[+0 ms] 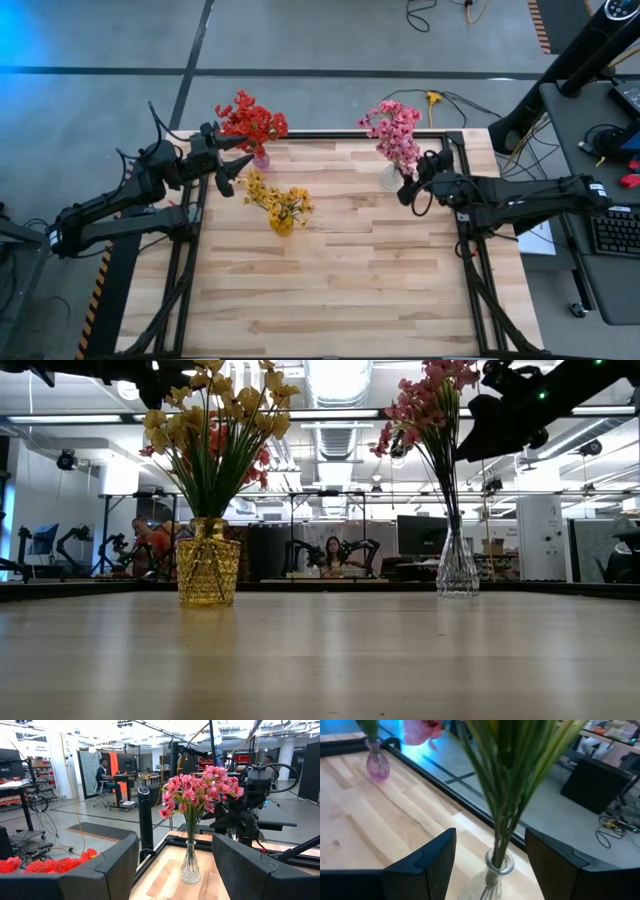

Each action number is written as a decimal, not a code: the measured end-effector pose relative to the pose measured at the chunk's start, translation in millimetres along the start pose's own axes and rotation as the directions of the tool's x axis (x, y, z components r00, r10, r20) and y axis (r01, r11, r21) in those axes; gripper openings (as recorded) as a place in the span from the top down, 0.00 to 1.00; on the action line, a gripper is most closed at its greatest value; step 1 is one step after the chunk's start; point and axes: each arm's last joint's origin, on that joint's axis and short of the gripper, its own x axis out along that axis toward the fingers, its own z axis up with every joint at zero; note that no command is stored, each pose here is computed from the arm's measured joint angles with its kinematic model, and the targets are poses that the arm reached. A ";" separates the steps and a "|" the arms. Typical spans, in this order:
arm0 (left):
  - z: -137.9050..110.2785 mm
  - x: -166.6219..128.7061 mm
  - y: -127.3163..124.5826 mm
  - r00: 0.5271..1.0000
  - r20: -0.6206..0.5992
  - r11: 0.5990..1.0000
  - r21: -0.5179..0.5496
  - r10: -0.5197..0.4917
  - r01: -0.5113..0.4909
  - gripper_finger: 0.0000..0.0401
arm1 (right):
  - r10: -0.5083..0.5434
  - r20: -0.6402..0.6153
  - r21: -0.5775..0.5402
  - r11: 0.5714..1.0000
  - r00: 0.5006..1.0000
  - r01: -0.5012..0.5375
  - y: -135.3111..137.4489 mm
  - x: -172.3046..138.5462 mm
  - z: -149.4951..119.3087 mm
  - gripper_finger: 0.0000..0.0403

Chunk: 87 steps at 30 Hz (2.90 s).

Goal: Sort flowers into vase by color
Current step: Return to Home Position

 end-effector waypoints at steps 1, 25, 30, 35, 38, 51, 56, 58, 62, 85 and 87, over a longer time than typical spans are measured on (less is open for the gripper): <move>0.0 0.0 0.0 1.000 0.000 1.000 0.000 0.000 0.000 0.42 | -0.007 0.003 0.005 1.000 1.000 0.007 0.2 0.5 -0.6 0.43; 11.9 -0.8 -9.6 0.997 0.039 0.995 -0.061 -0.073 0.075 0.42 | 0.094 -0.071 0.068 0.994 0.993 -0.089 -14.6 -31.1 16.0 0.44; 36.8 -6.8 -22.2 0.980 0.092 0.982 -0.048 -0.177 0.182 0.42 | 0.233 -0.079 0.033 0.972 0.969 -0.231 -13.8 -41.6 14.1 0.44; 38.6 -14.5 -36.5 0.955 0.100 0.960 0.003 -0.278 0.279 0.42 | 0.320 -0.018 -0.046 0.946 0.947 -0.320 -11.4 -51.2 9.8 0.44; 30.1 -23.4 -39.2 0.951 0.091 0.955 0.002 -0.295 0.296 0.42 | 0.404 0.104 -0.093 0.914 0.909 -0.395 -16.8 -61.9 11.0 0.44; -29.0 -53.4 -33.9 0.943 0.227 0.968 -0.002 -0.245 0.252 0.42 | 0.520 0.480 -0.145 0.841 0.707 -0.521 -35.5 -71.1 -27.2 0.44; -39.4 -68.1 -31.4 0.923 0.254 0.955 0.015 -0.290 0.296 0.42 | 0.536 0.537 -0.160 0.823 0.652 -0.545 -37.1 -69.4 -45.0 0.44; -47.8 -71.8 -32.0 0.908 0.262 0.943 0.025 -0.327 0.332 0.42 | 0.542 0.545 -0.163 0.817 0.639 -0.554 -36.9 -67.8 -52.7 0.44; -70.4 -74.4 -33.0 0.903 0.260 0.938 0.029 -0.341 0.346 0.42 | 0.553 0.559 -0.162 0.803 0.617 -0.573 -32.0 -63.0 -64.4 0.44; -96.3 -68.0 -39.0 0.882 0.209 0.905 0.033 -0.422 0.425 0.42 | 0.563 0.597 -0.176 0.787 0.572 -0.592 -16.5 -49.8 -87.9 0.44; -93.3 -70.0 -39.3 0.875 0.154 0.886 0.017 -0.460 0.463 0.42 | 0.564 0.595 -0.177 0.787 0.572 -0.592 -16.4 -49.8 -88.1 0.44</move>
